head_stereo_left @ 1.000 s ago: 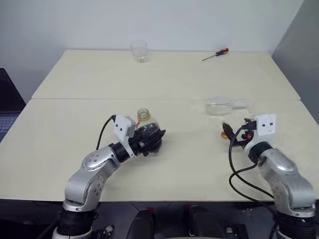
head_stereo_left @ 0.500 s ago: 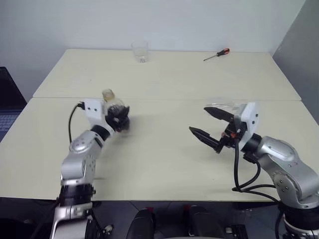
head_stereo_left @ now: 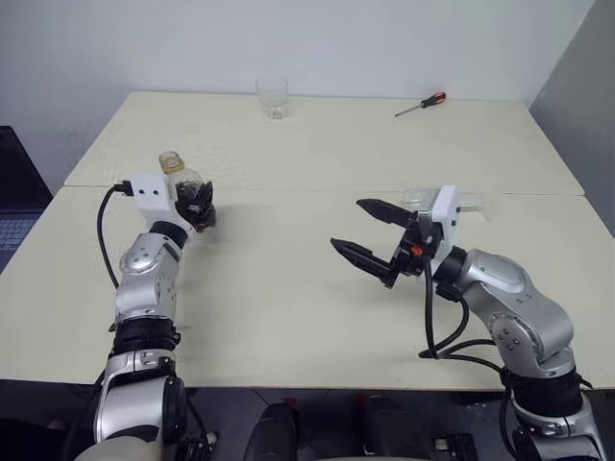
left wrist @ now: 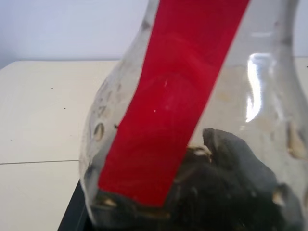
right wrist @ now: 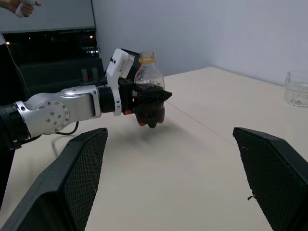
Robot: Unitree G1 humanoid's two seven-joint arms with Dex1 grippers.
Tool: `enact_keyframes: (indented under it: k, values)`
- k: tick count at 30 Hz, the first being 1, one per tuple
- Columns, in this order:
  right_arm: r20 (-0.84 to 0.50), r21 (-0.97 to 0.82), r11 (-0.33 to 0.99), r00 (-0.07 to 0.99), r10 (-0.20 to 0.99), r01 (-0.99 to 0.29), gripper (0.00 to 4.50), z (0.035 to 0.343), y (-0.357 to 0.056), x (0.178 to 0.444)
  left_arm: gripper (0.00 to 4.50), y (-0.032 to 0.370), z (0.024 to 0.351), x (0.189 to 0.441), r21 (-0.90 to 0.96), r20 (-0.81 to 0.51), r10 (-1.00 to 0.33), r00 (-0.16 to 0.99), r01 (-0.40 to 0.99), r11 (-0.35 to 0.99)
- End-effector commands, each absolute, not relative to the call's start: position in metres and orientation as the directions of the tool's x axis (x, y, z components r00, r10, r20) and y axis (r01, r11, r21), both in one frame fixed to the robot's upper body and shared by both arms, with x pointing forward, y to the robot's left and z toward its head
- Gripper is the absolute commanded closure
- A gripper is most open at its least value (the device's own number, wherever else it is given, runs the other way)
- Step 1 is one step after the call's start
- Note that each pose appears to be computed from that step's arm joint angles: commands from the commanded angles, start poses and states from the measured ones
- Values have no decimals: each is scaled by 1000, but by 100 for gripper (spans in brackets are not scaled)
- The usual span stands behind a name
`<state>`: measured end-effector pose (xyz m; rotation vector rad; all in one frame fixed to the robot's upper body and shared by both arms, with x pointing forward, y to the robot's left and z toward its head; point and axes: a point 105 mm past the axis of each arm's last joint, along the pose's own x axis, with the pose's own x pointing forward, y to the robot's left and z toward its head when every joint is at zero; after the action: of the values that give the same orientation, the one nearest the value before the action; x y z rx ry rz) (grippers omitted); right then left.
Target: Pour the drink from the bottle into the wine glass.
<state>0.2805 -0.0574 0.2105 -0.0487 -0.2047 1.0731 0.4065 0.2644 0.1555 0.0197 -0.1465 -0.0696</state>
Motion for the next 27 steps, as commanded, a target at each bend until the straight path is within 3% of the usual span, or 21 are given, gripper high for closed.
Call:
enact_keyframes:
  k: [1, 14, 21, 27]
  values:
    - [195, -166, 441, 409, 891, -882, 4, 223, -54, 274, 228, 262, 175, 409, 36, 229, -61, 972, 54, 998]
    - [191, -172, 457, 425, 885, -873, 4, 219, -58, 278, 228, 245, 157, 403, -19, 218, -48, 975, 54, 998]
    - [189, -173, 459, 427, 884, -872, 0, 219, -59, 278, 16, 245, 160, 403, -33, 230, -29, 973, 37, 999]
    - [181, -176, 464, 435, 882, -868, 0, 217, -62, 277, 4, 247, 158, 394, -36, 230, -32, 973, 41, 998]
